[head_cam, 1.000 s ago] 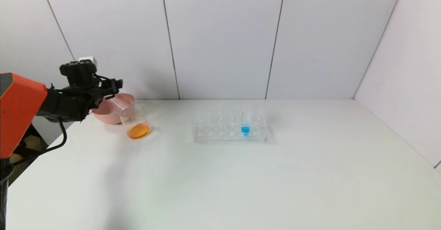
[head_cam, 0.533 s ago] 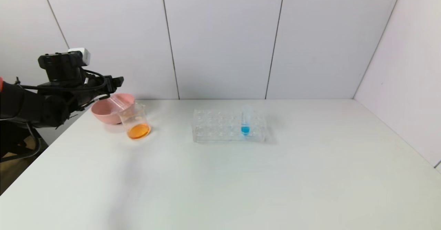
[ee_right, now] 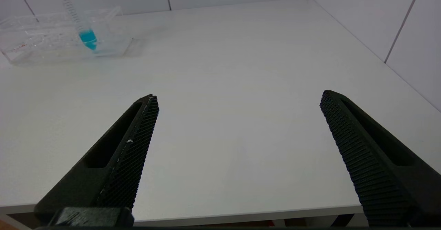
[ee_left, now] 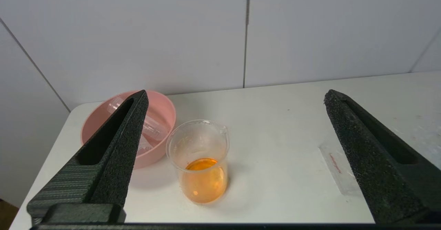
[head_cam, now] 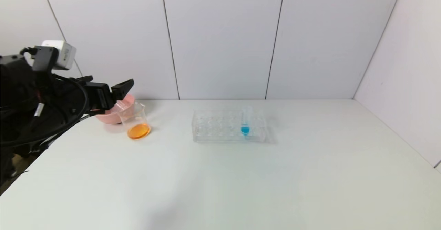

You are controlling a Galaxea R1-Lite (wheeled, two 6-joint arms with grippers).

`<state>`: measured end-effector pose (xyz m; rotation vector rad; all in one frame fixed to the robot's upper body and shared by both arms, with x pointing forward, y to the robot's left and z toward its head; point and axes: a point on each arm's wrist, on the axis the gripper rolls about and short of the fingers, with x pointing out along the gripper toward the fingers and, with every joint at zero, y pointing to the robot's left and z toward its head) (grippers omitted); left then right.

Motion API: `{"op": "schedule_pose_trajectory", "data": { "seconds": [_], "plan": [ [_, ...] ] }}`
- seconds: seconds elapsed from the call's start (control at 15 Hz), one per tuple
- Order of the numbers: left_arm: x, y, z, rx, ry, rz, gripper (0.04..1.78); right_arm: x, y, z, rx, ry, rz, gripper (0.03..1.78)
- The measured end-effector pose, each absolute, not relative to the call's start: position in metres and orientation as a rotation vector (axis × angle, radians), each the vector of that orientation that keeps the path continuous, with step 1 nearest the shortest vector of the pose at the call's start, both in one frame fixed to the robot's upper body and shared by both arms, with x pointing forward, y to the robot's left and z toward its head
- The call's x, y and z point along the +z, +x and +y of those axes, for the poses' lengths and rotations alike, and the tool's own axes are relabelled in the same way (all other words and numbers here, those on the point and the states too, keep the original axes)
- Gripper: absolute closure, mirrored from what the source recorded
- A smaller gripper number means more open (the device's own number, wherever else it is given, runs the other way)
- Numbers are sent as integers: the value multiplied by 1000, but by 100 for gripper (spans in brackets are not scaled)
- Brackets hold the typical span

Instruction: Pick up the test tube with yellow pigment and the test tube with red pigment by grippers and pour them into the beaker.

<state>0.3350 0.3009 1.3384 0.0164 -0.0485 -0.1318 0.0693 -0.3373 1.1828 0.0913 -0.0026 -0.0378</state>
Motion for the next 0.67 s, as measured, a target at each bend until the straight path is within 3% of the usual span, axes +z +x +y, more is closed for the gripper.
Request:
{"op": "schedule_pose_trajectory", "data": {
  "seconds": [0.33, 0.67],
  "plan": [
    [1369, 226, 311, -159, 39, -137, 4, 1183, 69, -337, -37, 92, -3, 10],
    [1372, 127, 329, -102, 93, -180, 4, 1183, 69, -337, -38, 92, -3, 10]
  ]
}}
